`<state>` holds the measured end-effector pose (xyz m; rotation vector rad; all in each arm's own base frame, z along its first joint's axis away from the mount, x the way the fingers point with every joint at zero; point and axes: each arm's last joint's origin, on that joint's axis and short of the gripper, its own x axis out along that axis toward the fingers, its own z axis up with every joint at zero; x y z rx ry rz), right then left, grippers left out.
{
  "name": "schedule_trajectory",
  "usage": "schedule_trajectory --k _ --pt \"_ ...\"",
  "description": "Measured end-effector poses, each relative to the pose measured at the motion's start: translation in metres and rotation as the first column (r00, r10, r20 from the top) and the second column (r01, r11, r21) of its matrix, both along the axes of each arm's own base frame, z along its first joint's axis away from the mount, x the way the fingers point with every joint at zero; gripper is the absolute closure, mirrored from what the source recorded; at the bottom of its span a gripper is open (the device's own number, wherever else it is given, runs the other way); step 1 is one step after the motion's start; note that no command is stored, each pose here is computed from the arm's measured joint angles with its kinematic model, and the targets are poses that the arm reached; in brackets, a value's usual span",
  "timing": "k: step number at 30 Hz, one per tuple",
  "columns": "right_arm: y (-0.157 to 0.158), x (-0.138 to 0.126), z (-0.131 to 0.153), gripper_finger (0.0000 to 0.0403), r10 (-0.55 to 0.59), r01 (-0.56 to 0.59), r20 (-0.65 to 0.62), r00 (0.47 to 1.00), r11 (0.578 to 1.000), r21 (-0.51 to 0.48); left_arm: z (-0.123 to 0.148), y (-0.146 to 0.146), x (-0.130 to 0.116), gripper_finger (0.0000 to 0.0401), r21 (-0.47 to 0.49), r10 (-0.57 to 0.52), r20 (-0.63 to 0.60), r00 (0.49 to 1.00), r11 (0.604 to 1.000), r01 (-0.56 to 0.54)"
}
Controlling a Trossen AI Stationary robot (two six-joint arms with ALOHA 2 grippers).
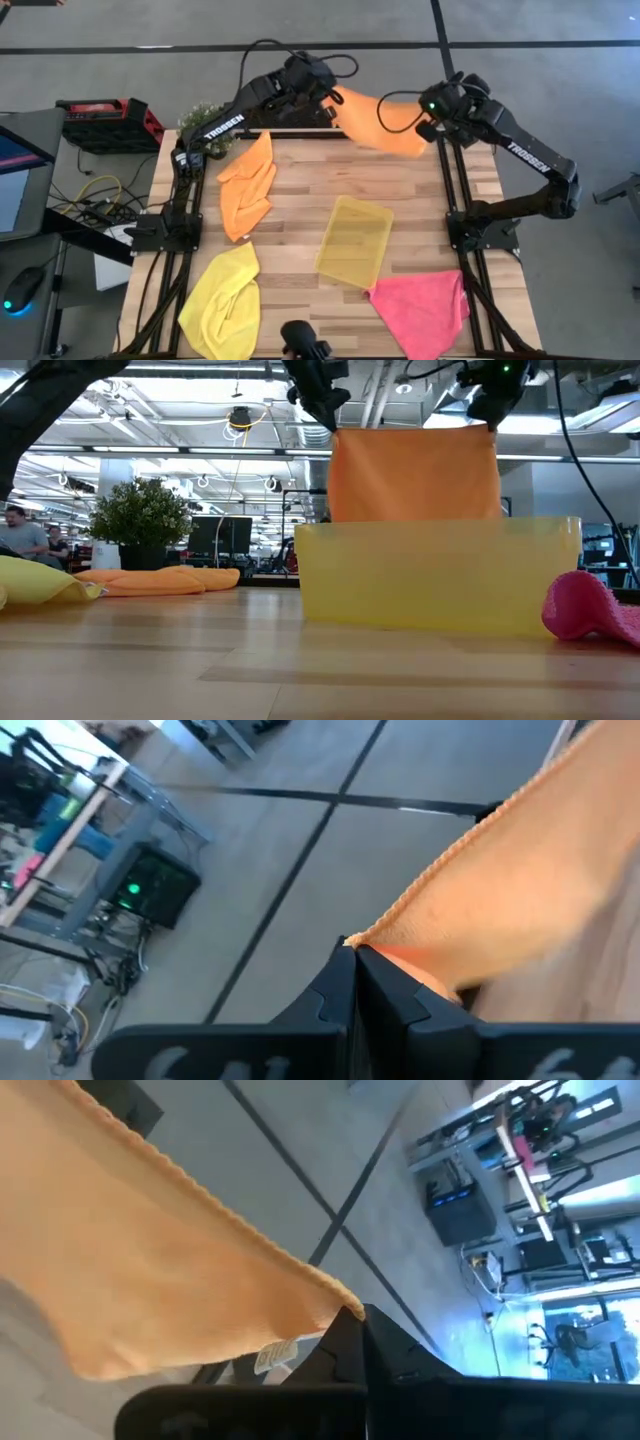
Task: Fold microfiber towels
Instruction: Fold the right orange microfiber towel
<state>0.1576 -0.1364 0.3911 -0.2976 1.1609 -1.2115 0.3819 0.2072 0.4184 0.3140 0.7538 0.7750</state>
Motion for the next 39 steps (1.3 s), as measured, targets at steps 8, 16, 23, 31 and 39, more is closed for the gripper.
schedule_trajectory --k 8,16,23,31,39 --pt "0.012 0.002 -0.022 0.0401 0.056 -0.054 -0.008 0.998 0.984 0.171 -0.029 -0.009 -0.006 0.0401 -0.215 -0.067 -0.145 0.987 0.976 0.035" --pt "0.027 0.011 -0.066 0.04 0.135 -0.111 -0.044 0.99 0.93 0.351 -0.073 -0.027 0.002 0.0401 -0.388 -0.141 -0.248 0.958 0.921 0.036" --pt "0.044 0.013 -0.085 0.0397 0.151 -0.119 -0.033 0.988 0.876 0.467 -0.099 -0.046 0.005 0.0401 -0.5 -0.213 -0.308 0.927 0.865 0.032" --pt "0.063 0.016 -0.122 0.0398 0.142 -0.112 -0.005 0.99 0.8 0.59 -0.129 -0.065 0.009 0.0401 -0.578 -0.25 -0.357 0.9 0.816 -0.003" --pt "0.08 0.018 -0.143 0.0397 0.138 -0.119 0.023 0.99 0.749 0.652 -0.15 -0.08 0.012 0.0401 -0.63 -0.303 -0.364 0.881 0.776 0.006"
